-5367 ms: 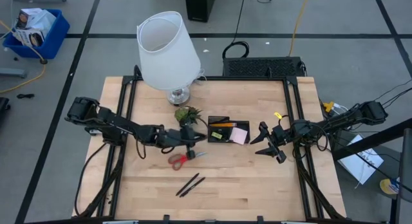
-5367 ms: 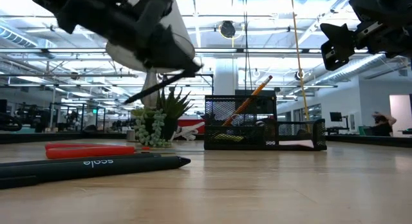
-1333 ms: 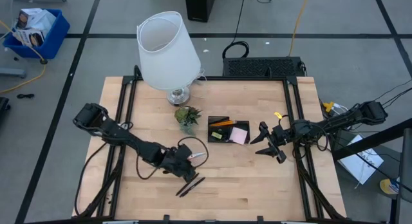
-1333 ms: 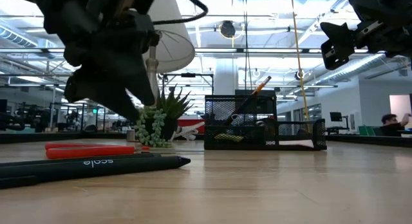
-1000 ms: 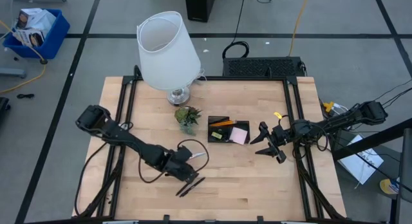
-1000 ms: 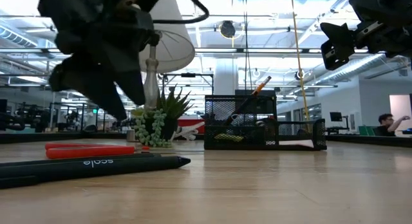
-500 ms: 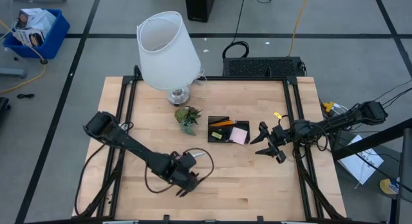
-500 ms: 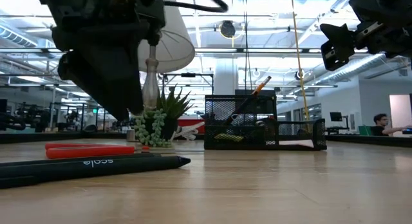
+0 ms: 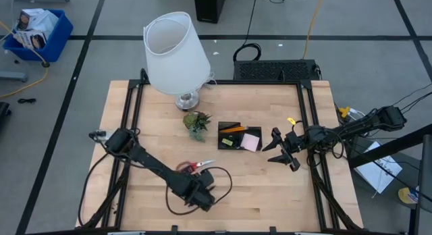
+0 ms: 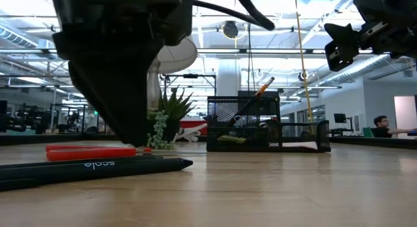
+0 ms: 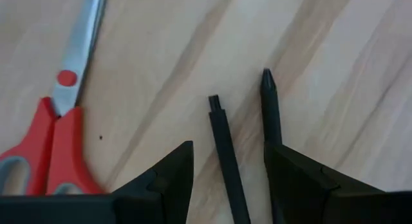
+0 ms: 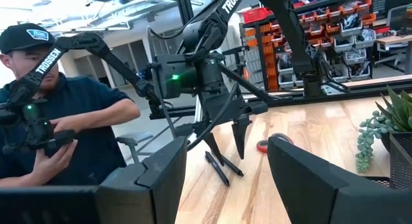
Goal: Pick and place office supplies into organizer
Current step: Put the black pen into the desk organizer
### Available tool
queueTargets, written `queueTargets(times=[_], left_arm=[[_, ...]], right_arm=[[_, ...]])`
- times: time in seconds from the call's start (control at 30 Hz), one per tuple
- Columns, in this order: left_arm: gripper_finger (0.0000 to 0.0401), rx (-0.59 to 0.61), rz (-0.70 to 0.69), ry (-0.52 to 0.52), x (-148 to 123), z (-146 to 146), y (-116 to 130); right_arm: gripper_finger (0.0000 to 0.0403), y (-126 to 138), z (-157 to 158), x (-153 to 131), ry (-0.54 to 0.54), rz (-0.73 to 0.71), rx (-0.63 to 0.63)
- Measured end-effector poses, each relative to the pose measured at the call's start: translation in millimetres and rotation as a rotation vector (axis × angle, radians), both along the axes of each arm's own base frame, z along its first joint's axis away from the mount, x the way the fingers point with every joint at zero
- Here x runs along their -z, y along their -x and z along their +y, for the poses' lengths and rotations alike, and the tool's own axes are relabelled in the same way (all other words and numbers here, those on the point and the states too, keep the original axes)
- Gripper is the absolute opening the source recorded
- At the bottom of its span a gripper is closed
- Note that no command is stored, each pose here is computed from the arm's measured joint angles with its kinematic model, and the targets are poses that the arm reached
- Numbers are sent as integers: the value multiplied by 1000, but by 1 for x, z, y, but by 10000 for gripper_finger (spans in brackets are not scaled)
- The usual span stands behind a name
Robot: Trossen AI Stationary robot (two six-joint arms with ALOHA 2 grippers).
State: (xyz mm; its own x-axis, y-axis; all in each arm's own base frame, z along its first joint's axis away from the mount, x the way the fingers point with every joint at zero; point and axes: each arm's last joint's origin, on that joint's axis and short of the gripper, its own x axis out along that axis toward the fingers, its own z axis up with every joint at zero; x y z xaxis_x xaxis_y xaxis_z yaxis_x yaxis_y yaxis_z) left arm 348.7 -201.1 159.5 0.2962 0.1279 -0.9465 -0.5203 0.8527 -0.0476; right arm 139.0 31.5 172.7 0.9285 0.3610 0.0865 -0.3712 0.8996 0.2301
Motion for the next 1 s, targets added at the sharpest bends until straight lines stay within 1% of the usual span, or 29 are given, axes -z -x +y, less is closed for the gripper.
queueTargets(times=[0.47,0.6,0.9,1.0], left_arm=[[193,0,-11,-34,0,3,-2],[193,-24,-14,-36,6,4,0],[192,-22,-32,-30,9,5,-2],[184,-25,-22,-36,14,4,-3]], right_arm=[[212,0,0,0,0,0,0],[212,0,0,0,0,0,0],[211,0,0,0,0,0,0],[212,0,0,0,0,0,0]])
